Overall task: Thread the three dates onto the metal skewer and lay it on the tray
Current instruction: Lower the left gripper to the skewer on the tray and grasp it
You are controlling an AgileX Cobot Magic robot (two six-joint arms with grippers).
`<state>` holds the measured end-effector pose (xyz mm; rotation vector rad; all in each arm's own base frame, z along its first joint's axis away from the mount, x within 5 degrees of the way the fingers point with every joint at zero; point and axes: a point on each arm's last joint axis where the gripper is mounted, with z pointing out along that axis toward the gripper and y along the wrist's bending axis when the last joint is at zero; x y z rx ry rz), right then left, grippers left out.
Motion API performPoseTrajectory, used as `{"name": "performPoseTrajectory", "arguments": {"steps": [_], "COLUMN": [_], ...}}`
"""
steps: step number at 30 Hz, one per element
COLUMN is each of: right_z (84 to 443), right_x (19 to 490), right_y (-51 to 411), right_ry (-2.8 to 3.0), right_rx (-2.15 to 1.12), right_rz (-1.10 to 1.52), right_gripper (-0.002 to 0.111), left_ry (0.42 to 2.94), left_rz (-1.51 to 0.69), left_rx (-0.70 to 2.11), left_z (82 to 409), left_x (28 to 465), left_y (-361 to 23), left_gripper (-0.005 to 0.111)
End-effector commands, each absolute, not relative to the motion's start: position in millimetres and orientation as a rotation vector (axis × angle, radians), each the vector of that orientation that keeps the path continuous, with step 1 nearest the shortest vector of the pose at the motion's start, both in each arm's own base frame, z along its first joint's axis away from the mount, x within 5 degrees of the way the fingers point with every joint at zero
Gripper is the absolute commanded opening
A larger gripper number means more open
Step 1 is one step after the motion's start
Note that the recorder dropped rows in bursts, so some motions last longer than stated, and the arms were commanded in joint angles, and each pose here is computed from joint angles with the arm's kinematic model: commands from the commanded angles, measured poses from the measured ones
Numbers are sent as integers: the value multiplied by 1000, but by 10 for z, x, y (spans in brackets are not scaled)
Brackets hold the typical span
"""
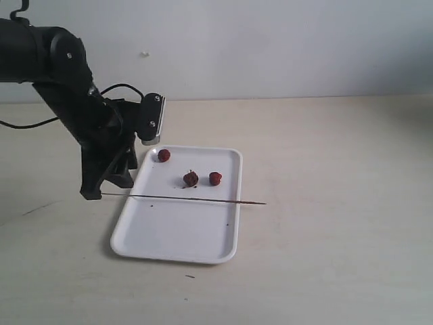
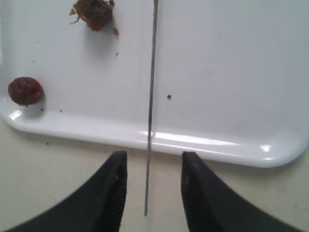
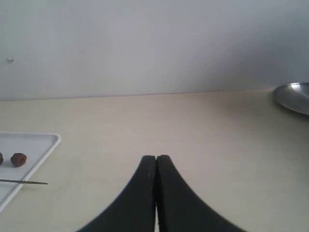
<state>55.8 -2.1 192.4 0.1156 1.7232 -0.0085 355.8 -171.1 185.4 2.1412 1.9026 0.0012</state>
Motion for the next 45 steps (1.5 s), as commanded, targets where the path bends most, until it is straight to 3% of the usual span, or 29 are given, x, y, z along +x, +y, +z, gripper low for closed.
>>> {"name": "performPoseTrajectory", "arguments": {"steps": [1,17,45], "right_z": [1915,1915,1915], "right_x": [555,555,555], "right_y": [-10,16,16], "right_ry": [1720,1722,1722], "right_rx": [91,51,51], "right_rz": [-1,33,33], "right_gripper": [0,0,0], "left_ry": [1863,1966,2008], "left_rz": [29,9,2], "left_rx": [2204,2251,2268], "left_z": [1766,1355,1108], "left_x": [3626,3768,3788], "left_y": [-1866,-1979,-1978], "left_gripper": [39,39,36]}}
